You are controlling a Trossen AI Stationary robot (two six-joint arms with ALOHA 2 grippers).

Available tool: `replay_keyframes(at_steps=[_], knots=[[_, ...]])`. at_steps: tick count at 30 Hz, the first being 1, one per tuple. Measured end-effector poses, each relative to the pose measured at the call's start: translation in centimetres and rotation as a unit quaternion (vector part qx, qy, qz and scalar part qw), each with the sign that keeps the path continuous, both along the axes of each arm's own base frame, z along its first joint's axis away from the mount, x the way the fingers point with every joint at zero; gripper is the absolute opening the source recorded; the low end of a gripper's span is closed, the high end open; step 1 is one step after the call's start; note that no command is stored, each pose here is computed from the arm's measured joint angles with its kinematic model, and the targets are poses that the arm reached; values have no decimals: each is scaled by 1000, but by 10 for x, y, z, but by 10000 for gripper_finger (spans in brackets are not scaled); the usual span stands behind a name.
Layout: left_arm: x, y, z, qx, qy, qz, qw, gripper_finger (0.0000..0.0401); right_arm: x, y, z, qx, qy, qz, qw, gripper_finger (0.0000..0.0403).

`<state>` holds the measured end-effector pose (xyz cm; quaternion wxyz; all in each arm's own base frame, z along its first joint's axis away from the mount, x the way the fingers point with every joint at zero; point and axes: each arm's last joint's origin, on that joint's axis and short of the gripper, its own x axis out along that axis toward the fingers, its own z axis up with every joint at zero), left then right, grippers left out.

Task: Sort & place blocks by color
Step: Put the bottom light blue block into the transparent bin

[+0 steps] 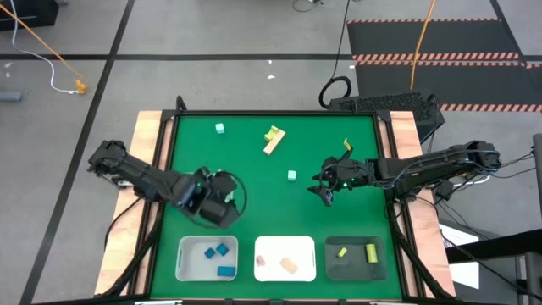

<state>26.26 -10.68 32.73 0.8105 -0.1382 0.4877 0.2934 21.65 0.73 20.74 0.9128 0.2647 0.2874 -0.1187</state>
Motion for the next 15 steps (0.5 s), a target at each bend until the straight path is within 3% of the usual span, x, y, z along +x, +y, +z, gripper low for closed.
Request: replay_keyframes(at_steps=[5, 11, 15], knots=[[13, 29, 1, 26, 18, -29, 999, 266, 0, 0, 0, 0, 0, 0, 1000, 254], [38, 56, 5, 67, -11, -113, 991, 266, 0, 0, 0, 0, 0, 0, 1000, 254], [45, 70, 7, 64, -22, -139, 988, 266, 0, 0, 1, -1, -4, -1, 1000, 254]])
